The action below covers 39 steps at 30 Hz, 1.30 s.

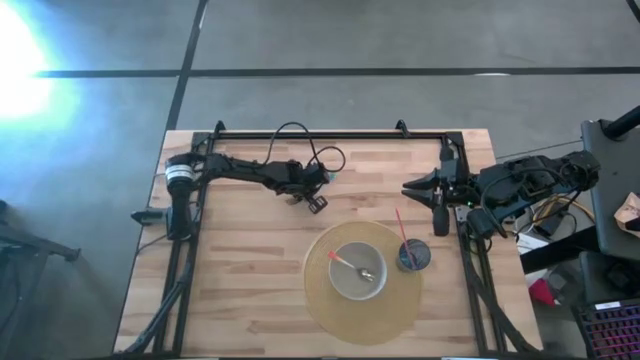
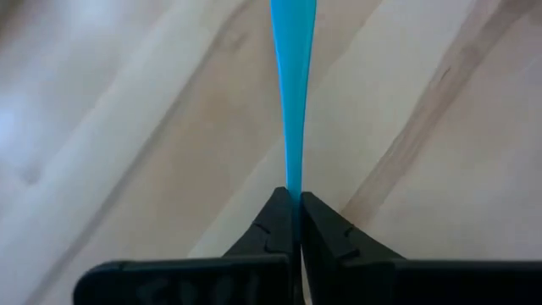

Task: Pick & Place Utensil
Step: Put the blue fork into the gray bowl

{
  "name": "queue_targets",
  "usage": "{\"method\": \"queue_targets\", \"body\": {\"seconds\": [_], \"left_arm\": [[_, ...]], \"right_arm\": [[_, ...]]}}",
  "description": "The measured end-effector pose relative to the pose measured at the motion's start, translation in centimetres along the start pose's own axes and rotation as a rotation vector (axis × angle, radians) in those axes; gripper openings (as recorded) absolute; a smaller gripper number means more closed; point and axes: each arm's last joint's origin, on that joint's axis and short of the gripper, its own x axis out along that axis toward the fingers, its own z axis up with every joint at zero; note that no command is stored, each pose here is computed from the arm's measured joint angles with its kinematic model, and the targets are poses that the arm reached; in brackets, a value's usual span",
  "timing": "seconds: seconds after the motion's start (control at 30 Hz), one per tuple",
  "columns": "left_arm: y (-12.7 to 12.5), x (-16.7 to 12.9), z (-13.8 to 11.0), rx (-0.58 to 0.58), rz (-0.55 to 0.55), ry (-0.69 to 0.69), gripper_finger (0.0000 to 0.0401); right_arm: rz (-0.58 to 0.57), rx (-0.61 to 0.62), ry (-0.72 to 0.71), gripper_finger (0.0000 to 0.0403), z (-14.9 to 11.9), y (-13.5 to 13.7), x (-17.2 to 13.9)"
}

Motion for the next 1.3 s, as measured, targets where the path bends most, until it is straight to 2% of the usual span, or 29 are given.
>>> {"method": "queue_targets", "body": {"seconds": [0.4, 0.8, 0.97, 1.3], "left_arm": [[-1.5, -6.1, 0.3, 0.042, 0.058, -0.167, 0.0004], [-2.3, -15.0, -0.9, 0.074, 0.057, -0.374, 0.0007], [-2.2, -17.5, -2.9, 0.094, 0.032, -0.427, 0.0003], [-1.2, -22.0, -7.7, 0.084, -0.122, -0.526, 0.0004]], "right_arm": [[0.029, -0.002, 0.014, 0.0068, -0.1, 0.1, 0.0], [0.111, -0.114, 0.014, 0.0068, -0.4, 1.4, -0.5], [0.137, -0.156, 0.047, 0.0068, -1.0, 2.9, 0.4], [0.155, -0.270, 0.067, 0.0068, -2.0, 6.4, 4.2]]}}
